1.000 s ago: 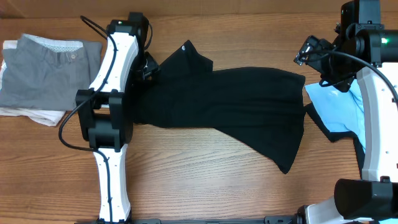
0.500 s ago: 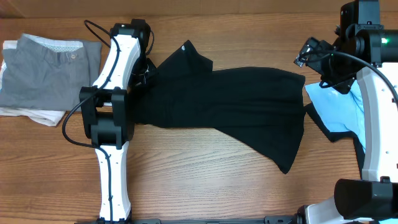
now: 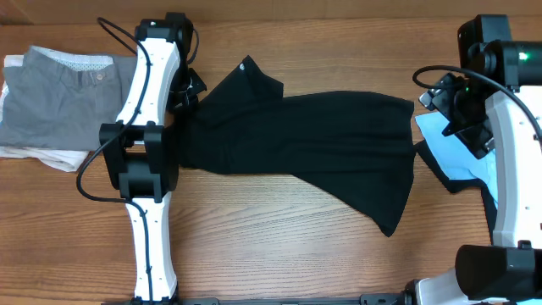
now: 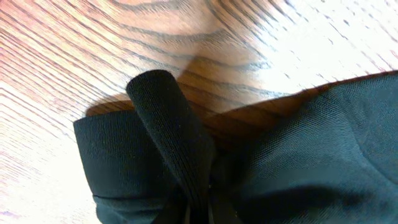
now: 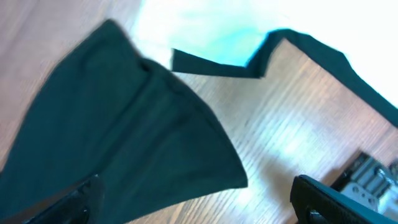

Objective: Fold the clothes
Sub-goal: 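Hold the black garment's left end with the left gripper, reposition right gripper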

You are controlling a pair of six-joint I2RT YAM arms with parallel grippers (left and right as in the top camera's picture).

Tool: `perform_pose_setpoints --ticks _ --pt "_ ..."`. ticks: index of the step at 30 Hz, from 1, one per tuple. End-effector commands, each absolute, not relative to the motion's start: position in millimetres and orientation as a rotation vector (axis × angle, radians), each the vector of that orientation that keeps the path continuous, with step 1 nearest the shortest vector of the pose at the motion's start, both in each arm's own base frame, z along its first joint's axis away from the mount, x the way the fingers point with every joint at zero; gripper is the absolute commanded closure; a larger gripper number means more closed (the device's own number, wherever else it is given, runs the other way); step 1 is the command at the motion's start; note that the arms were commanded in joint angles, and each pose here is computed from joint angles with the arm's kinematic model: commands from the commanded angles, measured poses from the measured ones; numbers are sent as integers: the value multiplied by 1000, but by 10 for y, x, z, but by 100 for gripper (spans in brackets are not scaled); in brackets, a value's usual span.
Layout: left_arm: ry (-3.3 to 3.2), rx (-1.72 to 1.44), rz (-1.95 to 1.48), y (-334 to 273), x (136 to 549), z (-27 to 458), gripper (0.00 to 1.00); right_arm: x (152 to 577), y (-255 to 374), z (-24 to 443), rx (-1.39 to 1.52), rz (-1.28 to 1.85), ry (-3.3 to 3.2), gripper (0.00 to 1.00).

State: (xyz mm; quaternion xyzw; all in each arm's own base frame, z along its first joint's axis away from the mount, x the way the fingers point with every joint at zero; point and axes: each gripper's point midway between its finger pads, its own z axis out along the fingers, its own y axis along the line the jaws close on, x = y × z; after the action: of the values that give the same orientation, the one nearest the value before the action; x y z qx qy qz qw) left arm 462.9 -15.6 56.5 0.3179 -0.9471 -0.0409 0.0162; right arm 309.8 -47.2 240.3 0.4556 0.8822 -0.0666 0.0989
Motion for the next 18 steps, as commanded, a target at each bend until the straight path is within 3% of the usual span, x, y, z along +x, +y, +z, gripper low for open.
perform_pose_setpoints --ticks 1,18 --pt "-2966 1000 -155 -80 4678 606 96 2912 -572 2355 1500 -257 2514 0" --pt "-2967 985 -155 -56 4670 606 95 2414 -126 1121 1719 -33 2689 0"
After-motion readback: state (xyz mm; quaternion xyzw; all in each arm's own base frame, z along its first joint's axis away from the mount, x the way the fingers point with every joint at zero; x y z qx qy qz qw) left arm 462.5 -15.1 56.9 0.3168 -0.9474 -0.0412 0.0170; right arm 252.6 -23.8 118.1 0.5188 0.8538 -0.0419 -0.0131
